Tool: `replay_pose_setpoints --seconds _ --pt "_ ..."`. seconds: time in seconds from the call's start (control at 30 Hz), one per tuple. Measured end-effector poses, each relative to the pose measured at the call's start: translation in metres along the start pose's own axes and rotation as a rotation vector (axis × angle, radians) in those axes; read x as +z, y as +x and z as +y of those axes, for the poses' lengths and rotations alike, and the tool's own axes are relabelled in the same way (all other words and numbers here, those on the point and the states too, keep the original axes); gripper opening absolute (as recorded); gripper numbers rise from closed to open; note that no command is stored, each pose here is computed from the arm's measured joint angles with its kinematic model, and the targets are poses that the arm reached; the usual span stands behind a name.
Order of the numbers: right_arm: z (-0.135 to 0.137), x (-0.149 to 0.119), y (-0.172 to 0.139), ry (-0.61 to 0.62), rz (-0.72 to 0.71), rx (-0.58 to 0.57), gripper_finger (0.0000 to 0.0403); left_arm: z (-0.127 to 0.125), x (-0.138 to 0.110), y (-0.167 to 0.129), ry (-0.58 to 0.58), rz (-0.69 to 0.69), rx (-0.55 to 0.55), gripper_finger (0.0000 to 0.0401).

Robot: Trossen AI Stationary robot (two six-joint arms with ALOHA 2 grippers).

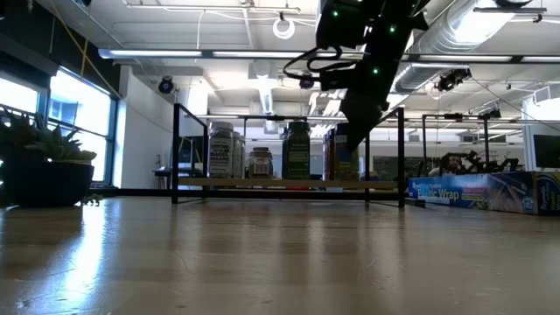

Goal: Shelf spices
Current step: Put the black seasoning bottle on the shelf aligned with the other black seasoning bottles, then return to Home Position

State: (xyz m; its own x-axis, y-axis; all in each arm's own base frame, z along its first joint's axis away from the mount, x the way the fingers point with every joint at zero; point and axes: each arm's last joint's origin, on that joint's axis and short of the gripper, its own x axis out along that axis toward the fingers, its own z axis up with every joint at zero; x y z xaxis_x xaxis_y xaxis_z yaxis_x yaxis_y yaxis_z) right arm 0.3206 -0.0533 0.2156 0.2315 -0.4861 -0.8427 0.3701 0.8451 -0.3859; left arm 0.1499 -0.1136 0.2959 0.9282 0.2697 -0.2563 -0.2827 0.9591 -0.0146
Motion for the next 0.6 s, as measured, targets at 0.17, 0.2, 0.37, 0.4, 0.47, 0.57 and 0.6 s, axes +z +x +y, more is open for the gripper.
replay_pose_setpoints --seconds 0.17,0.2,0.37,0.4,0.47,0.57,0.6 --pt "-0.007 0.000 0.003 0.019 0.009 -0.010 0.0077 0.000 0.000 0.000 0.000 0.000 0.000 0.0278" --pt "-0.008 0.001 0.004 0.023 0.011 -0.012 0.0077 0.000 0.000 0.000 0.000 0.000 0.000 0.0278" --pt "-0.010 0.001 0.005 0.030 0.014 -0.015 0.0077 0.000 0.000 0.000 0.000 0.000 0.000 0.0278" --pt "-0.010 0.001 0.005 0.030 0.014 -0.012 0.0077 0.000 0.000 0.000 0.000 0.000 0.000 0.0278" --pt "-0.008 0.000 0.004 0.024 0.011 -0.005 0.0077 0.000 0.000 0.000 0.000 0.000 0.000 0.0278" --pt "-0.001 -0.001 -0.002 0.012 0.004 0.007 0.0077 0.000 0.000 0.000 -0.001 0.000 0.000 0.0278" --pt "0.002 -0.002 -0.005 0.008 0.003 0.011 0.0077 0.000 0.000 0.000 0.000 0.000 0.000 0.0278"
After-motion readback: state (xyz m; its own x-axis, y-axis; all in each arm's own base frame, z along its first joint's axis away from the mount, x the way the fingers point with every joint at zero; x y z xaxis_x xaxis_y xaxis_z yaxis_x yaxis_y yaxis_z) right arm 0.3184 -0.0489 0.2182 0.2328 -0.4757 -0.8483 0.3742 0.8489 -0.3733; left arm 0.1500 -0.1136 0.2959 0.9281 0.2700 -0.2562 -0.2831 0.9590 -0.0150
